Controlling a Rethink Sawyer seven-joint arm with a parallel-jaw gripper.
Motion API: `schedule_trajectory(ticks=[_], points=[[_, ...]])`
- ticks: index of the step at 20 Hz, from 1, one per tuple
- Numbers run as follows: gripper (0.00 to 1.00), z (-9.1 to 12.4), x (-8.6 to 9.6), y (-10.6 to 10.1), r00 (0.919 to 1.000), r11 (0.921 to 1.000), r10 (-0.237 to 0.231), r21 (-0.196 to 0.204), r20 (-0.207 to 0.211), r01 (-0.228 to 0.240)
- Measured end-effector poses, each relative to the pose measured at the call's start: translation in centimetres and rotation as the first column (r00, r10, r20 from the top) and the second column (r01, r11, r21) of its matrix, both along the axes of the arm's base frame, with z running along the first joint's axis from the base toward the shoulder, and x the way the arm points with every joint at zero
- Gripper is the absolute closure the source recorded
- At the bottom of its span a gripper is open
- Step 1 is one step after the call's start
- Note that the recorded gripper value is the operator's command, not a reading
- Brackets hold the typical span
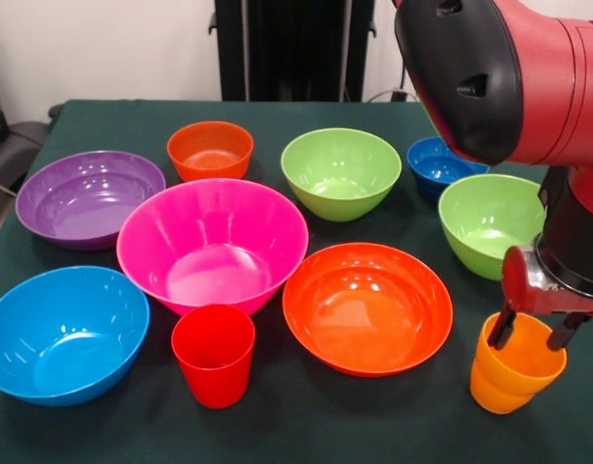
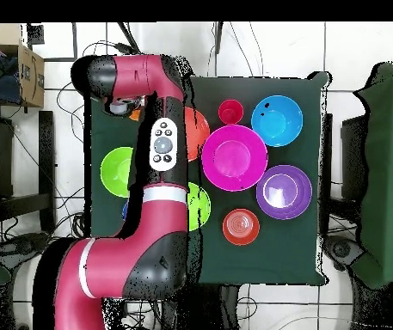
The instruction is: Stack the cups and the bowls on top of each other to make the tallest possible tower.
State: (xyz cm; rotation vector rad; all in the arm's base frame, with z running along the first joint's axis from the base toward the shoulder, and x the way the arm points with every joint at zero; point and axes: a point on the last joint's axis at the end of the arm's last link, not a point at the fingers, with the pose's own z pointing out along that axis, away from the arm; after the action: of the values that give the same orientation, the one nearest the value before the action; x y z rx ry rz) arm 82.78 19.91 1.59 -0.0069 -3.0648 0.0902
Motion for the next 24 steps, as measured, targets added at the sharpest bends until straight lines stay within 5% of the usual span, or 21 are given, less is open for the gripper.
schedule_trajectory(ticks=[14, 24], points=[[0.0, 4.1, -0.2, -1.5, 0.9999, 0.9995, -0.016, -0.028, 0.001, 0.016], [0.0, 5.1, -0.2, -2.5, 0.9995, 0.9984, -0.014, -0.053, 0.029, 0.016]])
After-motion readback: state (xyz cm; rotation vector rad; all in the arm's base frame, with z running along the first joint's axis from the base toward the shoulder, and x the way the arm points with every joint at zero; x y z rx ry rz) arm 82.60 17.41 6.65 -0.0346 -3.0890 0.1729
